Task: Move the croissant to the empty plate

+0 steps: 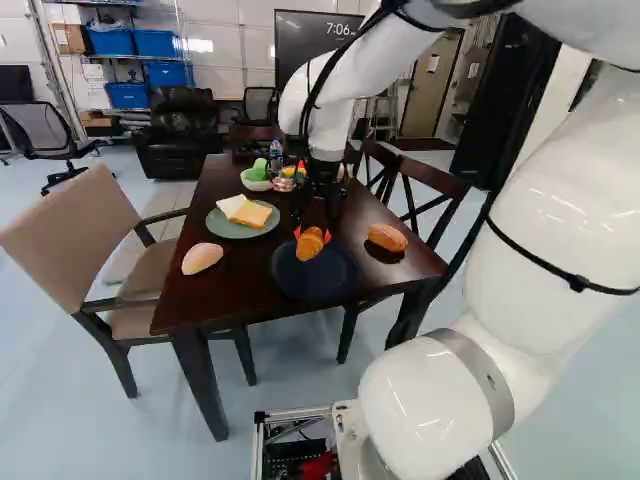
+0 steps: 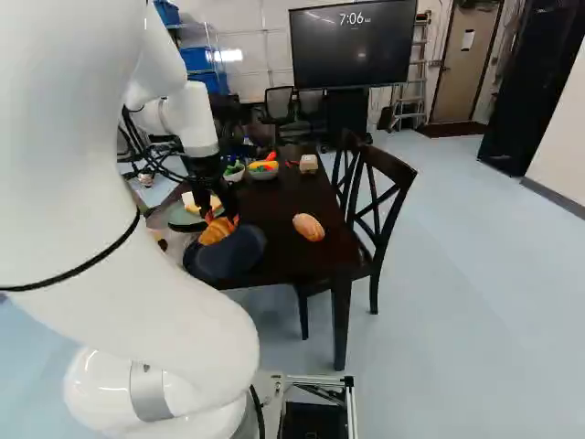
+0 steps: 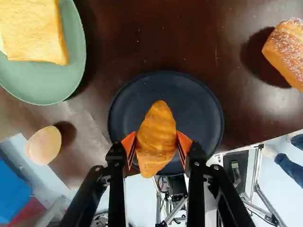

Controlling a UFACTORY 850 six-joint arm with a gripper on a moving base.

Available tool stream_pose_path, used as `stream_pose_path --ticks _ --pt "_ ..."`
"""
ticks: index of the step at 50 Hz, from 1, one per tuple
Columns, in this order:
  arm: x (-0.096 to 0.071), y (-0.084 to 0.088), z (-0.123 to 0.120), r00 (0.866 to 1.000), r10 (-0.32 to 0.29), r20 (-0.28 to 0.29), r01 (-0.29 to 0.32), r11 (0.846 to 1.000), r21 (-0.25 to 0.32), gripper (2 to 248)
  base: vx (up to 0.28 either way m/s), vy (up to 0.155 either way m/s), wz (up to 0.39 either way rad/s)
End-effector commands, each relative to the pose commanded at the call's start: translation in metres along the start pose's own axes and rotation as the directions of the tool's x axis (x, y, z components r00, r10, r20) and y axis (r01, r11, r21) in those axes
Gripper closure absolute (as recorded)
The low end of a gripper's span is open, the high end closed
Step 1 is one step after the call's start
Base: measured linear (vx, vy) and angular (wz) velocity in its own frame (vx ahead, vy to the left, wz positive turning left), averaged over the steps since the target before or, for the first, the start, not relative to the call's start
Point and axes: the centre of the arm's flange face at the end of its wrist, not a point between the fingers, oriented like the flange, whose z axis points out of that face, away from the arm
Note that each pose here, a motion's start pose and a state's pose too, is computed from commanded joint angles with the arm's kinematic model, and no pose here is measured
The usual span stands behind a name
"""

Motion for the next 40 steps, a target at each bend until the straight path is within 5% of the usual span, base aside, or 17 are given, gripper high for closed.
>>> stream_pose_path --ticks 26,40 --pt "0.017 -0.006 0.041 0.995 0.008 0.101 -0.002 0.999 -0.053 115 0.0 0.0 0.0" --pt "0.017 -0.006 0.041 0.995 0.008 0.101 -0.002 0.999 -0.053 115 0.0 0.0 0.0"
